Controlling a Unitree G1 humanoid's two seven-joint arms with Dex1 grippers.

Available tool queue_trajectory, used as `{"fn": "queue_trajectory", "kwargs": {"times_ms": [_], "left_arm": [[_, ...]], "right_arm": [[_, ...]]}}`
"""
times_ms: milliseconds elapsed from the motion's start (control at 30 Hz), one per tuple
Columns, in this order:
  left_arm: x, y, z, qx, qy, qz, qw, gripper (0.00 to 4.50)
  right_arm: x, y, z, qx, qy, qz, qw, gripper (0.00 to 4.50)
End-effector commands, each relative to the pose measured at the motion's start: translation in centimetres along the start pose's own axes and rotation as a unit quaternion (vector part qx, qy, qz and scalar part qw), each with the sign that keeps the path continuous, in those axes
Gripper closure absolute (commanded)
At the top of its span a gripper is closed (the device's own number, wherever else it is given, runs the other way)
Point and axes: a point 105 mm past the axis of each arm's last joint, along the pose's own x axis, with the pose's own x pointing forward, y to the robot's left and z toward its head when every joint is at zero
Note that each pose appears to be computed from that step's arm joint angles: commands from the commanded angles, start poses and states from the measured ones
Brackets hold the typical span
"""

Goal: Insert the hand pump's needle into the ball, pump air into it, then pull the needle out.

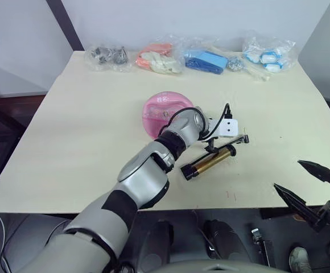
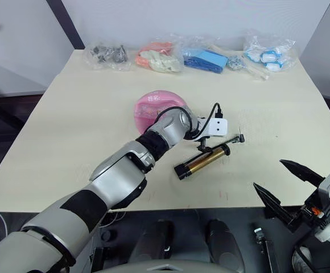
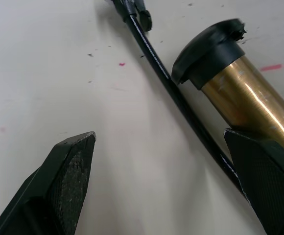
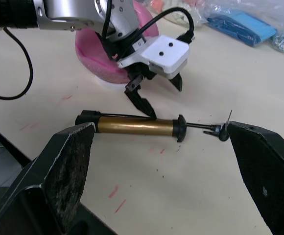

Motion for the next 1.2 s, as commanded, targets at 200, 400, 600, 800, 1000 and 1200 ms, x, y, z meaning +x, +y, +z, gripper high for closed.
{"fn": "queue_trajectory", "kwargs": {"times_ms": [200,400,600,800,1000,1200], "left_arm": [[0.7,-0.8,1.0,-0.038,-0.014,-0.016,0.999,0.06],[1.7,-1.2,1.6,-0.098,-0.021,-0.012,0.995,0.06],[2.4,-1.3,1.9,-0.118,-0.012,0.005,0.993,0.06],[3.4,-2.1,1.3,-0.126,0.007,0.017,0.992,1.28],[3.5,-2.4,0.9,-0.138,0.002,0.01,0.99,3.54],[2.1,-1.8,1.2,-0.172,-0.069,-0.01,0.983,4.4]], "right_arm": [[0.2,0.4,0.7,-0.017,-0.01,0.008,1.0,0.0],[0.3,0.5,0.6,-0.017,-0.007,0.009,1.0,0.0],[0.4,0.6,0.5,-0.017,-0.007,0.009,1.0,0.0],[0.6,0.7,0.4,-0.016,-0.007,0.008,1.0,0.0],[0.7,0.9,0.2,-0.011,-0.001,0.008,1.0,0.0],[0.9,0.8,-0.5,-0.003,0.012,-0.011,1.0,0.0]]}}
